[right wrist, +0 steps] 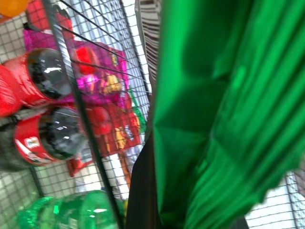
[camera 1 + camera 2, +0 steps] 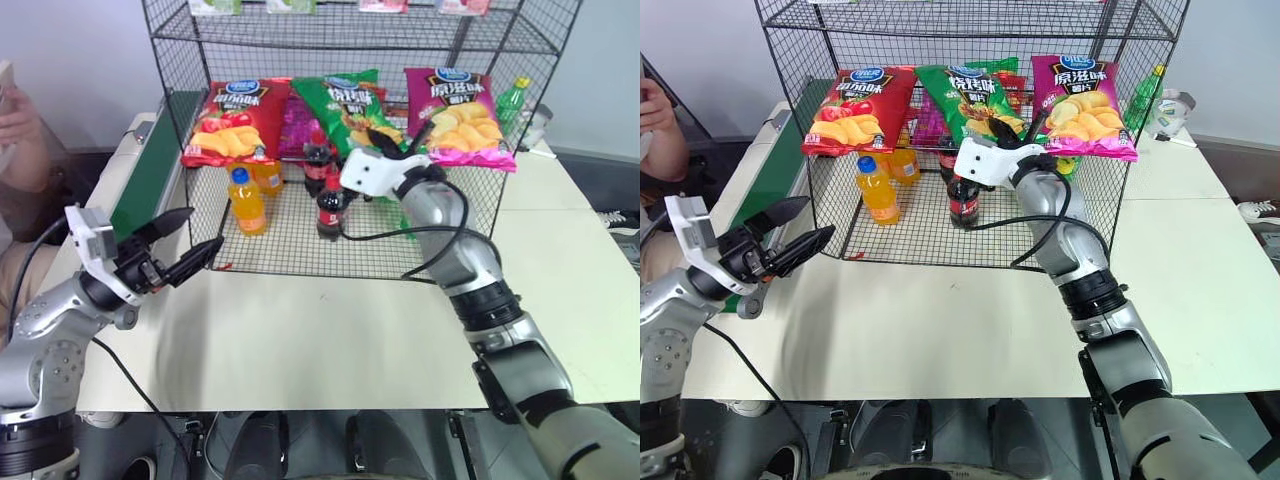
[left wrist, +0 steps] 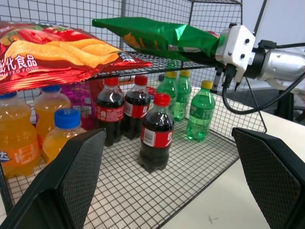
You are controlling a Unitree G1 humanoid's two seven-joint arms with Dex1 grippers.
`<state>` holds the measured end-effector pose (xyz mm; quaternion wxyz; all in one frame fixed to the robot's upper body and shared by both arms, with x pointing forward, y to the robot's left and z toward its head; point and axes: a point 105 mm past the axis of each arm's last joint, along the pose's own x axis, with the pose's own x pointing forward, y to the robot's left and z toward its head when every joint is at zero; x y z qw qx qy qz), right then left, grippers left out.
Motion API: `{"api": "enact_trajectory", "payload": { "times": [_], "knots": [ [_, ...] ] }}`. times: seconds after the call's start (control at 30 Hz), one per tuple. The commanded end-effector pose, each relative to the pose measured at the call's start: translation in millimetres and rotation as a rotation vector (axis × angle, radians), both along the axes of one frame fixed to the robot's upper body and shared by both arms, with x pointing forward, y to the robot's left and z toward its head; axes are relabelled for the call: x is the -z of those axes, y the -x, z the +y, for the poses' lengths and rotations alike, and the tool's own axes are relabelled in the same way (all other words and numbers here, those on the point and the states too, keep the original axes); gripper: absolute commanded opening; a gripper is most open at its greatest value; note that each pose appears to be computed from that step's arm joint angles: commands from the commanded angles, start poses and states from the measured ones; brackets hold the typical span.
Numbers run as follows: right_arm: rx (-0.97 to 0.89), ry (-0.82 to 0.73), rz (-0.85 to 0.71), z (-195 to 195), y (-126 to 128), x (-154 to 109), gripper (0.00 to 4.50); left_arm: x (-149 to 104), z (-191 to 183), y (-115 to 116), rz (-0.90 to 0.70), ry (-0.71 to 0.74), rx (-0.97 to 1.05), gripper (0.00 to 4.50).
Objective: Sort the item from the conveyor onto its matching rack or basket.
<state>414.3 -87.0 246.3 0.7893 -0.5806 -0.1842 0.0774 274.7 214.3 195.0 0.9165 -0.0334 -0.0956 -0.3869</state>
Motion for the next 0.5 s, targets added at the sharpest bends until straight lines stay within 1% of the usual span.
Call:
{"api": "enact_trajectory", "payload": {
  "times": [0.03,0.13,0.27,0.37,0.4,0.5],
  "knots": [
    [0.042,-0.04,-0.083,-6.2,-5.2,-29.9,0.0,-8.5,-3.9,3.9,-0.054,-0.013,0.008,4.49],
    [0.062,-0.023,-0.077,-9.3,-8.8,-26.9,0.0,-8.9,-4.0,4.1,-0.06,-0.012,0.006,4.49],
    [0.052,0.001,-0.053,-1.3,-12.9,-15.9,0.0,-9.7,-4.0,5.1,-0.062,-0.003,0.007,4.49],
    [0.032,-0.018,-0.037,5.2,-15.2,-13.7,0.0,-10.1,-5.0,6.2,-0.064,-0.003,0.011,4.49],
    [0.02,-0.052,-0.025,7.2,-15.4,-13.9,0.0,-10.9,-4.9,6.7,-0.065,0.001,0.01,4.49],
    [-0.027,-0.115,-0.018,14.4,-13.7,-20.3,0.83,-12.0,-4.9,7.8,-0.069,0.006,0.008,4.5]
  ]
}}
